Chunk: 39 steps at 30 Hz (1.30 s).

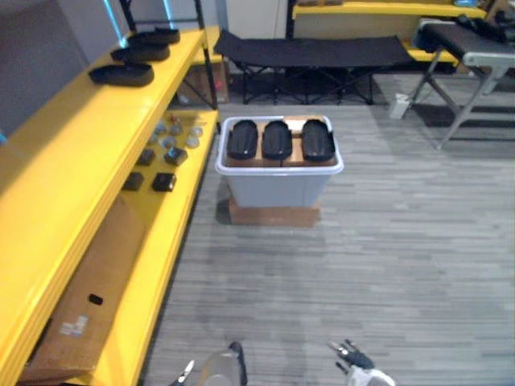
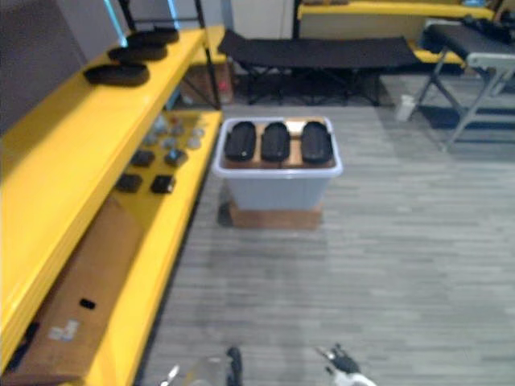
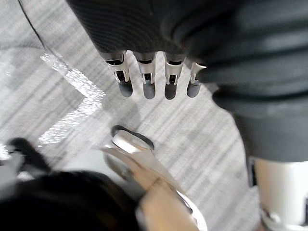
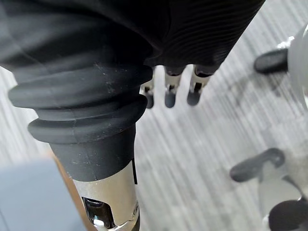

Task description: Walk over and take plastic housings, then place them on the shelf

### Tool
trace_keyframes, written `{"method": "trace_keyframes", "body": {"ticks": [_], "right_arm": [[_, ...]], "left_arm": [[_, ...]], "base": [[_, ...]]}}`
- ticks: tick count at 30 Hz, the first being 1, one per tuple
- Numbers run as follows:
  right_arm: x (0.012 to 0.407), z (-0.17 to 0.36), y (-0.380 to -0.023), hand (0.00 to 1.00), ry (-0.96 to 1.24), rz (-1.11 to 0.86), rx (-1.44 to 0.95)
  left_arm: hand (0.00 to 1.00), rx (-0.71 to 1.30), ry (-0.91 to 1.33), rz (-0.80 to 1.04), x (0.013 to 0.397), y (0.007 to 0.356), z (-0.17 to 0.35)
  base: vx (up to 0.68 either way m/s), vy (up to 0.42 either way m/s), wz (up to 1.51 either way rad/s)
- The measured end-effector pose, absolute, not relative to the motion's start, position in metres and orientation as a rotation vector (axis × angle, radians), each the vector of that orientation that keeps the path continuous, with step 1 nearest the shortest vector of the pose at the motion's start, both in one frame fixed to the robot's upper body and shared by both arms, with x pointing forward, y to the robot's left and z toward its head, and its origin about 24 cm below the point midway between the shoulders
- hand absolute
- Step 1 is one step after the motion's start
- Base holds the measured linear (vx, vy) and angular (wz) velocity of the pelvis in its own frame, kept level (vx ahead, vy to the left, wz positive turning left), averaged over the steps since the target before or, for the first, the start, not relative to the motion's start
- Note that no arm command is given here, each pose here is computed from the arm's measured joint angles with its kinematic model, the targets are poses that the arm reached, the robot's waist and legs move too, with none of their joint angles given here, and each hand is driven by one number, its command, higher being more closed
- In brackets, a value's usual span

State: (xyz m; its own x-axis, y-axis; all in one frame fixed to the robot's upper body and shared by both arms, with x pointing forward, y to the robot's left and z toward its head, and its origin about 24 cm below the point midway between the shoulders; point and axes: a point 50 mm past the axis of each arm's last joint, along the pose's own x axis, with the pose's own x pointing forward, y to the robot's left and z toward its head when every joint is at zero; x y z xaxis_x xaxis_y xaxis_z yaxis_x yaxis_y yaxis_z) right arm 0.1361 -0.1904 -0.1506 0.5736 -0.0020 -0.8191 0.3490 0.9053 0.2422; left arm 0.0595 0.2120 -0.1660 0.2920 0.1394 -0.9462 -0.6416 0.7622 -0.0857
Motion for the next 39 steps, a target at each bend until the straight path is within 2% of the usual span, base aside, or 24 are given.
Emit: {"method": "trace_keyframes", "body": {"ticks": [4,8,10,12,18,20,24,29,34,36,39], "right_arm": [[0.150,-0.142,-0.199,0.00,0.890,-0.168,0.328],[0.137,-0.149,-0.202,0.00,0.956,-0.163,0.302],[0.118,-0.156,-0.197,0.00,1.016,-0.160,0.298],[0.103,-0.161,-0.197,0.00,1.067,-0.171,0.291],[0.095,-0.163,-0.199,0.00,1.077,-0.221,0.304],[0.091,-0.162,-0.206,0.00,1.079,-0.240,0.295],[0.091,-0.163,-0.204,0.00,1.077,-0.265,0.333],[0.092,-0.163,-0.202,0.00,1.077,-0.219,0.284],[0.106,-0.159,-0.206,0.00,1.046,-0.187,0.217],[0.109,-0.160,-0.189,0.00,1.052,-0.135,0.212],[0.124,-0.157,-0.187,0.00,1.021,-0.127,0.207]], "left_arm": [[0.00,-0.493,1.207,0.542,0.050,0.211,-0.168],[0.00,-0.454,1.243,0.533,0.046,0.209,-0.170],[0.00,-0.410,1.224,0.521,0.052,0.217,-0.168],[0.00,-0.390,1.158,0.492,0.074,0.220,-0.163],[0.00,-0.426,1.103,0.483,0.091,0.213,-0.161],[0.00,-0.478,1.109,0.476,0.091,0.197,-0.163],[0.00,-0.547,1.111,0.500,0.091,0.181,-0.165],[0.00,-0.562,1.056,0.608,0.090,0.194,-0.163],[0.00,-0.561,1.071,0.596,0.087,0.196,-0.163],[0.00,-0.544,1.107,0.614,0.074,0.204,-0.165],[0.00,-0.521,1.129,0.611,0.069,0.211,-0.165]], "base": [[0.19,0.057,-0.20],[0.04,0.088,-0.29],[0.08,0.045,0.08],[-0.11,0.017,0.30],[-0.04,-0.114,0.19],[0.26,-0.265,0.30],[0.24,-0.170,0.18],[0.10,-0.017,-0.01],[-0.22,0.212,-0.10],[0.17,0.107,-0.05],[0.25,0.025,0.25]]}}
